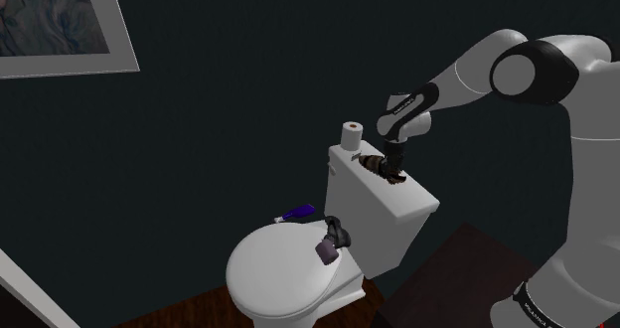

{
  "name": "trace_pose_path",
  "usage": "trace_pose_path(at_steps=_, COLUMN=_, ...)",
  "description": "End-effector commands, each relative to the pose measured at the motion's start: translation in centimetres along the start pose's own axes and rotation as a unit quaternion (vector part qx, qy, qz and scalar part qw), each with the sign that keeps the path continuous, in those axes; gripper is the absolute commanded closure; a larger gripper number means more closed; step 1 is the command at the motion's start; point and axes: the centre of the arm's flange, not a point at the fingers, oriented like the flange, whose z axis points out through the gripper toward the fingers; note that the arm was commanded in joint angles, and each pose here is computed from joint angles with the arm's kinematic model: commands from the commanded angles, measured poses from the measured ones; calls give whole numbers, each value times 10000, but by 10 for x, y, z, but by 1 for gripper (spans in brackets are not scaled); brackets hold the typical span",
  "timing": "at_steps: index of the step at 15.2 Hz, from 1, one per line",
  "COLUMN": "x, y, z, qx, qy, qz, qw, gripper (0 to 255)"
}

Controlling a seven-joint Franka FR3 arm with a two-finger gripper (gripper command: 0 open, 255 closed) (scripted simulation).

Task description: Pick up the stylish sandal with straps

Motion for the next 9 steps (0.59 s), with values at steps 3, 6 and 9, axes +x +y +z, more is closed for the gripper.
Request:
trace_pose_path(at_steps=3, x=-1, y=-3, z=-15, qx=5, qy=-3, qz=-17, qw=10000, gripper=255)
trace_pose_path(at_steps=6, x=-3, y=-2, z=-30, qx=5, qy=-3, qz=-17, qw=10000, gripper=255)
trace_pose_path(at_steps=9, x=-5, y=-2, z=-46, qx=5, qy=-3, qz=-18, qw=10000, gripper=255)
